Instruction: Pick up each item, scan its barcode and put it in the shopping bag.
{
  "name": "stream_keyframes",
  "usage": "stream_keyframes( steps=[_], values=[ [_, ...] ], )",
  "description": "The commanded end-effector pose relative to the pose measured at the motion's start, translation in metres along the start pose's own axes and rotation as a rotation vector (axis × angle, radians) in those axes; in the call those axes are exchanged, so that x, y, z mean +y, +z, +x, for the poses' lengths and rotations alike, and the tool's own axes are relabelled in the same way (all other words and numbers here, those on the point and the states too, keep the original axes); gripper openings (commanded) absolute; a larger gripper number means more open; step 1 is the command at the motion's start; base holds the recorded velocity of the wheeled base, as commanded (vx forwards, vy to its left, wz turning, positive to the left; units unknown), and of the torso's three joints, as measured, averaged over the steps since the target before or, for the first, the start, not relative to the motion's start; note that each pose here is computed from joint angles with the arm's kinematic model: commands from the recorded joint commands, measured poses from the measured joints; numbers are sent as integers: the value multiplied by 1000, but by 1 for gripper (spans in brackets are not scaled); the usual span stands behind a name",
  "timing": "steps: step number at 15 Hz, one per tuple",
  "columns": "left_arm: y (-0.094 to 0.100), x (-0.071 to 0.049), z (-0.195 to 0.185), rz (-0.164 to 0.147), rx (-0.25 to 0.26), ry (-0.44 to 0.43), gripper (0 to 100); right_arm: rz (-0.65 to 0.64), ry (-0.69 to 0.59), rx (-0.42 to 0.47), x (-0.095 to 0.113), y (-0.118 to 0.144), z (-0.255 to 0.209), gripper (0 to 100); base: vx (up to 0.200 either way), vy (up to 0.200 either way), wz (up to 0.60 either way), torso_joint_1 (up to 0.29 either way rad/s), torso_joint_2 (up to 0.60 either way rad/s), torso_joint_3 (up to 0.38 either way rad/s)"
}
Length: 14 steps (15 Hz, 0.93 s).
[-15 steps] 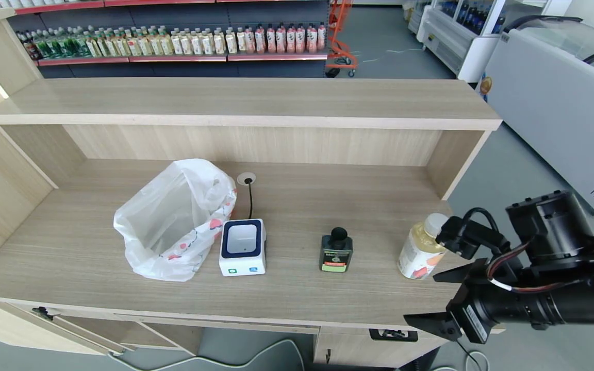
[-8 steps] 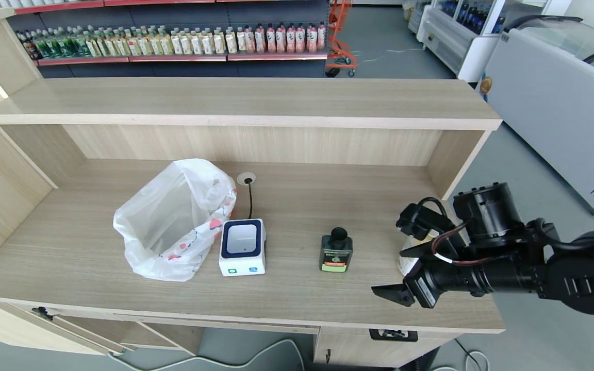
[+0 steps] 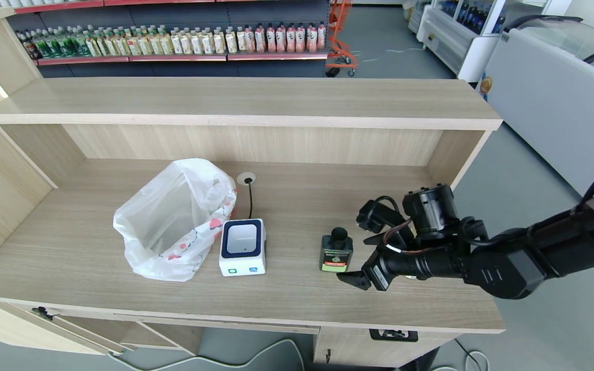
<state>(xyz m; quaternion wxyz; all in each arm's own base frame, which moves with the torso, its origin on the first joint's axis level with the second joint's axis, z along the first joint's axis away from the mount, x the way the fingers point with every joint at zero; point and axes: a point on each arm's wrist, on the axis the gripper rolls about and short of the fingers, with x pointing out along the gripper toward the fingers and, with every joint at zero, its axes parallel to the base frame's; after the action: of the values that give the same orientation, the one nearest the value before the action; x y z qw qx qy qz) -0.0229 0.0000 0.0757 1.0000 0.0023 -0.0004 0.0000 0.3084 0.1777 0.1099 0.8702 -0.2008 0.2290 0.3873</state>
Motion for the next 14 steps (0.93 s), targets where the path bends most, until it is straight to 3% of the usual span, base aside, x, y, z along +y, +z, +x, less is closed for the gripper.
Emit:
stream_keyframes(
  steps=[1, 6, 14],
  values=[
    [0, 0, 0, 0, 2, -2, 100, -13, 15, 13, 1, -2, 20, 100, 0, 0, 0, 0, 0, 0],
    [0, 0, 0, 0, 1, 0, 100, -113, 7, -7, -5, 5, 38, 100, 0, 0, 0, 0, 0, 0],
    [0, 0, 0, 0, 1, 0, 100, -148, 10, -37, -4, 14, 57, 100, 0, 0, 0, 0, 0, 0]
  ],
)
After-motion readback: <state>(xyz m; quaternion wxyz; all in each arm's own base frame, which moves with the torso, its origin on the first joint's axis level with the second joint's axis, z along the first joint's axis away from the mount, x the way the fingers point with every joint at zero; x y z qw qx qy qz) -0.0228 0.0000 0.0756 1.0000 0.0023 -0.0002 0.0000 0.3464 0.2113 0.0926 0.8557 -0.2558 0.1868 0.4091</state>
